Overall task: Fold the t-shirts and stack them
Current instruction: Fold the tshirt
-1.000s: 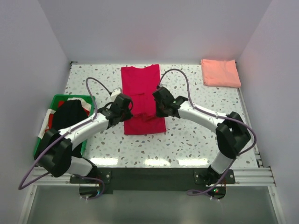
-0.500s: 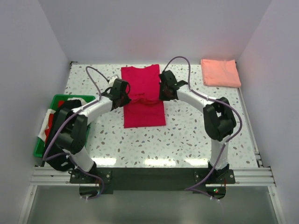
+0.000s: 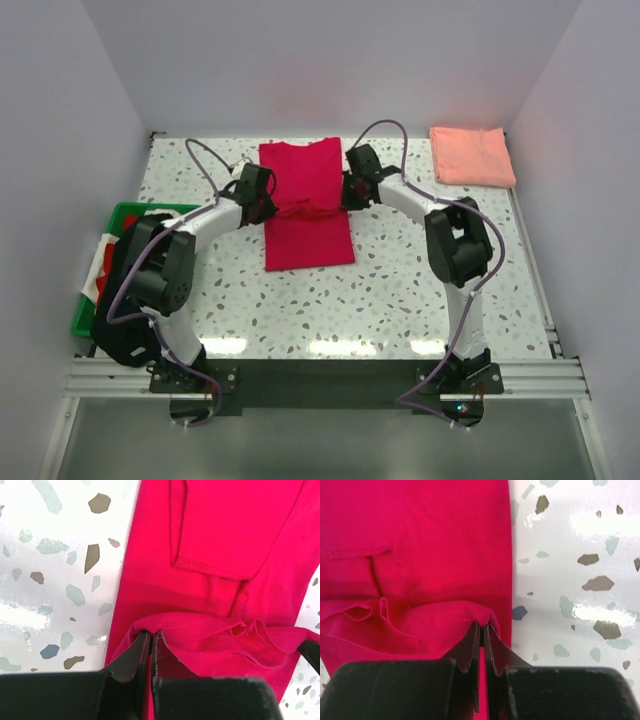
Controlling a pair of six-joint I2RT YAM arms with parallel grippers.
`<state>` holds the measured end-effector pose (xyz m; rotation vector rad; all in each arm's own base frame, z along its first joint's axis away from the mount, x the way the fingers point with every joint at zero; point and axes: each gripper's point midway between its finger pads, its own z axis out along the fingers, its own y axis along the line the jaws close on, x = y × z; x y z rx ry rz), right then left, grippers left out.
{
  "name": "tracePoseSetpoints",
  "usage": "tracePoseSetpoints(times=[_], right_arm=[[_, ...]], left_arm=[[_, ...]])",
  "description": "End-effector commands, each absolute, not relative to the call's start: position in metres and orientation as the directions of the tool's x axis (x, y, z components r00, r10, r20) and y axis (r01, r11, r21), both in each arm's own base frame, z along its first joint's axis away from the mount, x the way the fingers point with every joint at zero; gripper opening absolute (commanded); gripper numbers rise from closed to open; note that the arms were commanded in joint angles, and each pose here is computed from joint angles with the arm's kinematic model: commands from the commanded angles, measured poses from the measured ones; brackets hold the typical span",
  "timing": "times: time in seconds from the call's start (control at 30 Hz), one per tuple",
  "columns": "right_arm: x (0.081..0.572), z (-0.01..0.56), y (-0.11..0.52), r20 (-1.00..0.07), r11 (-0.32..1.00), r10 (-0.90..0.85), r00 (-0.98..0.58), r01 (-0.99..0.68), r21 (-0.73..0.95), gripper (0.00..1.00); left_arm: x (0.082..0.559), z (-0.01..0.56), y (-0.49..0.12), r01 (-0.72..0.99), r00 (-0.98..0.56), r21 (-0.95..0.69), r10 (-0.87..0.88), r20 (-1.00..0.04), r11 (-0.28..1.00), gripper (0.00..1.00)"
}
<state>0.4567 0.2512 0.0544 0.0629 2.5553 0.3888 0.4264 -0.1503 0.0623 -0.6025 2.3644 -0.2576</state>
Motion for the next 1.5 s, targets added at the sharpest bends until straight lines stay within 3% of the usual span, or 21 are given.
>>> tracePoseSetpoints(times=[0.0, 0.13, 0.23, 0.33, 0.37, 0.4, 0.5, 0.6, 0.73, 0.83, 0.97, 1.13, 1.47], right_arm=[[0.48, 0.076, 0.264, -0.569, 0.936, 0.133, -0.812, -0.086, 0.34, 0.0], [0.487, 0.073, 0.265, -0.564, 0.935, 0.132, -0.815, -0.086, 0.343, 0.0], [0.491, 0.071, 0.261, -0.552, 0.93, 0.142, -0.821, -0.08, 0.359, 0.08], [0.493, 0.079, 0.247, -0.555, 0.926, 0.17, -0.814, -0.061, 0.373, 0.23], [0.494, 0.082, 0.244, -0.561, 0.926, 0.177, -0.809, -0.057, 0.374, 0.3], [0.498, 0.087, 0.234, -0.565, 0.926, 0.193, -0.802, -0.042, 0.376, 0.41], [0.495, 0.104, 0.222, -0.585, 0.925, 0.211, -0.783, -0.033, 0.379, 0.53], [0.486, 0.12, 0.226, -0.611, 0.915, 0.211, -0.763, -0.065, 0.397, 0.53], [0.467, 0.12, 0.242, -0.616, 0.917, 0.174, -0.769, -0.103, 0.387, 0.52], [0.459, 0.118, 0.264, -0.624, 0.913, 0.138, -0.769, -0.146, 0.381, 0.46], [0.455, 0.105, 0.29, -0.606, 0.898, 0.093, -0.79, -0.196, 0.393, 0.38], [0.467, 0.083, 0.313, -0.574, 0.87, 0.047, -0.818, -0.249, 0.425, 0.36], [0.502, 0.015, 0.251, -0.452, 0.889, 0.161, -0.877, -0.07, 0.452, 0.33]], left_arm=[[0.449, 0.081, -0.147, -0.332, -0.621, -0.367, -0.494, -0.608, 0.869, 0.0], [0.454, 0.077, -0.144, -0.331, -0.625, -0.378, -0.501, -0.598, 0.864, 0.0], [0.461, 0.08, -0.147, -0.286, -0.625, -0.416, -0.497, -0.602, 0.863, 0.03], [0.468, 0.091, -0.143, -0.251, -0.615, -0.439, -0.493, -0.616, 0.863, 0.25], [0.468, 0.1, -0.141, -0.238, -0.603, -0.45, -0.494, -0.626, 0.861, 0.37], [0.469, 0.105, -0.139, -0.226, -0.594, -0.45, -0.488, -0.639, 0.864, 0.41], [0.465, 0.124, -0.133, -0.214, -0.563, -0.46, -0.494, -0.663, 0.862, 0.48], [0.458, 0.131, -0.135, -0.196, -0.554, -0.474, -0.496, -0.669, 0.859, 0.43], [0.451, 0.12, -0.147, -0.177, -0.59, -0.5, -0.498, -0.636, 0.848, 0.15], [0.453, 0.103, -0.161, -0.162, -0.625, -0.507, -0.486, -0.611, 0.846, 0.02], [0.462, 0.089, -0.176, -0.139, -0.66, -0.513, -0.465, -0.59, 0.847, 0.0], [0.477, 0.069, -0.18, -0.14, -0.682, -0.493, -0.445, -0.58, 0.858, 0.0], [0.484, 0.029, -0.154, -0.232, -0.703, -0.441, -0.463, -0.54, 0.867, 0.0]])
